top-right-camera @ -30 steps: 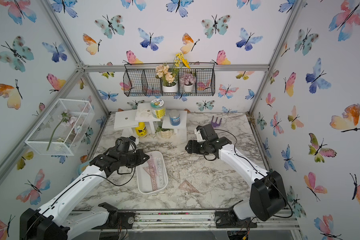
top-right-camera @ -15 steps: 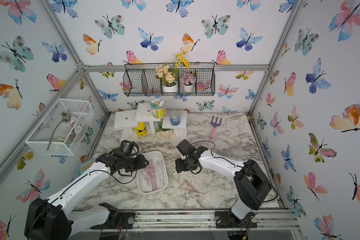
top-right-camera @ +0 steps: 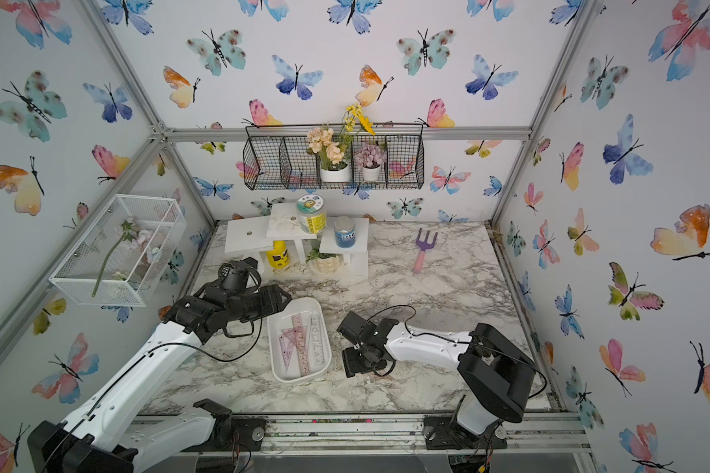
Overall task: Put the scattered rulers into the storage box
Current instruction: Move the ruler to the center of the board.
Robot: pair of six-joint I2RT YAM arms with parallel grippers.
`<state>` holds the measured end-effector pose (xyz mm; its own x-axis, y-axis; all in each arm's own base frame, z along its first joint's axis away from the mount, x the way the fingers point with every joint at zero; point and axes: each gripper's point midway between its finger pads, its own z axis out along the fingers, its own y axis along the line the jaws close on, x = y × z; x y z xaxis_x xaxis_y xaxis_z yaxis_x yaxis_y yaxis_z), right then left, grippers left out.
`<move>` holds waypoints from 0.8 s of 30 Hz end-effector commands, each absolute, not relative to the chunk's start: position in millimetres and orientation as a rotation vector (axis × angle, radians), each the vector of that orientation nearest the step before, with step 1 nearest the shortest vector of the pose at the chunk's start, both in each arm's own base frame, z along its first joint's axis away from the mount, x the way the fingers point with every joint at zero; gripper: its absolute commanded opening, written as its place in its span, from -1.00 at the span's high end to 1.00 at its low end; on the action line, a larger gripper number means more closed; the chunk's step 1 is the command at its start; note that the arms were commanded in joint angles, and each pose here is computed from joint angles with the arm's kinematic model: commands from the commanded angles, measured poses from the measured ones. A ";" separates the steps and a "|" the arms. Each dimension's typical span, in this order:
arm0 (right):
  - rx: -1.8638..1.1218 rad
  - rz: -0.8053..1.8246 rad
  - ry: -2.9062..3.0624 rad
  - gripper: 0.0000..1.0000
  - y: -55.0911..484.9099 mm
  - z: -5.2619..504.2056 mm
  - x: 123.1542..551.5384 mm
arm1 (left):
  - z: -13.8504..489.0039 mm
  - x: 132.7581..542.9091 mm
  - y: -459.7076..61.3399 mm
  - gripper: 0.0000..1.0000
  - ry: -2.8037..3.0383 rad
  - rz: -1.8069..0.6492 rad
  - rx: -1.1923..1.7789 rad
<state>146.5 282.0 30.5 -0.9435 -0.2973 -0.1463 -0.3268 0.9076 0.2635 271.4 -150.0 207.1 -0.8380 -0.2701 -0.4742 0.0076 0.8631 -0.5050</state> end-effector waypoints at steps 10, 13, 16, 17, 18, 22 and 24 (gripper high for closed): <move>-0.433 0.381 2.963 -0.40 282.4 14.9 154.6 | 206.3 263.0 -156.4 -0.21 2.490 -0.752 -0.176; -0.416 0.340 2.975 -0.42 278.8 7.8 156.7 | 204.8 261.8 -157.4 -0.20 2.492 -0.764 -0.176; -0.359 0.301 2.984 -0.43 268.4 4.5 163.0 | 205.7 261.2 -159.3 -0.20 2.492 -0.778 -0.171; -0.333 0.290 2.985 -0.44 263.6 4.9 166.4 | 206.1 261.3 -159.4 -0.19 2.490 -0.780 -0.173; -0.312 0.280 2.985 -0.44 258.9 5.7 169.5 | 206.2 261.5 -159.5 -0.19 2.489 -0.781 -0.172; -0.234 0.239 2.972 -0.45 236.7 13.2 187.7 | 206.7 261.3 -160.6 -0.19 2.488 -0.790 -0.170; -0.201 0.238 2.966 -0.46 228.6 16.6 197.0 | 206.5 261.5 -161.8 -0.19 2.488 -0.798 -0.169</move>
<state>193.3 258.2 21.2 -0.9757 -0.1319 -0.1750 -0.1710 0.9576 0.2317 263.4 -158.2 201.1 -0.8604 -0.2656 -0.4349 0.0184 0.8367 -0.5473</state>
